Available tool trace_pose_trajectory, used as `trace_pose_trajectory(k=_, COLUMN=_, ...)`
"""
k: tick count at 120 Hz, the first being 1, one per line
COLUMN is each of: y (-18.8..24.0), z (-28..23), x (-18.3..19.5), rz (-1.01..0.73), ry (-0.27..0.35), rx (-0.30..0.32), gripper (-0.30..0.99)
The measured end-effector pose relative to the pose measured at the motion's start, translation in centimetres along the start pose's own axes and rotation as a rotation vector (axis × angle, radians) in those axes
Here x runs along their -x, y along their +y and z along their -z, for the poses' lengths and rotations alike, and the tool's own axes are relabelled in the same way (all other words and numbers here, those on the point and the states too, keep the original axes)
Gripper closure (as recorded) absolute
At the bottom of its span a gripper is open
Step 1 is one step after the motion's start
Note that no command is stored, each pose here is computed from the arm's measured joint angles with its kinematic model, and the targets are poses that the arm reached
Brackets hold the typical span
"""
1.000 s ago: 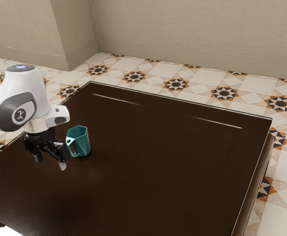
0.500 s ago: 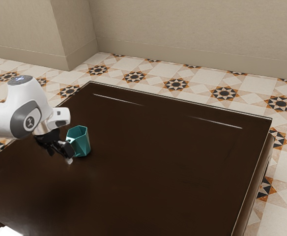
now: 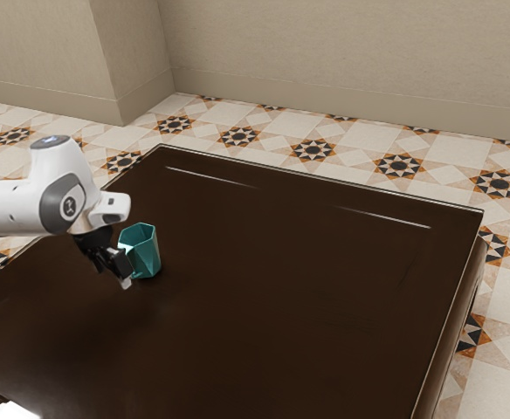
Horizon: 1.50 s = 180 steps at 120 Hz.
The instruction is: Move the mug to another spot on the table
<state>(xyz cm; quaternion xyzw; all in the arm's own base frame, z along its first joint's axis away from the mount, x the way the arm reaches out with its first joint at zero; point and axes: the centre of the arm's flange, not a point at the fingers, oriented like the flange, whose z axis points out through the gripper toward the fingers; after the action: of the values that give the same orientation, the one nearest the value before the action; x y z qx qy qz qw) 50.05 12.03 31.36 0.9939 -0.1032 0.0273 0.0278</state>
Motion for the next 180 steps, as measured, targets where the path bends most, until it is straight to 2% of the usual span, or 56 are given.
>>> trace_pose_trajectory(k=15, y=0.0, z=-0.9, x=-1.5, rz=-0.028, ry=0.011, rx=0.021, gripper=0.0)
trace_pose_trajectory(k=60, y=-2.7, z=-1.7, x=-2.9, rz=-0.048, ry=0.037, rx=0.034, gripper=0.0)
trace_pose_trajectory(k=116, y=-3.7, z=-4.1, x=-4.2, rz=-0.085, ry=0.026, rx=0.05, gripper=0.01)
trace_pose_trajectory(k=154, y=-4.1, z=-4.3, x=-4.2, rz=-0.093, ry=0.037, rx=0.045, gripper=0.51)
trace_pose_trajectory(k=180, y=-4.2, z=-4.2, x=-4.2, rz=-0.089, ry=0.05, rx=0.039, gripper=0.64)
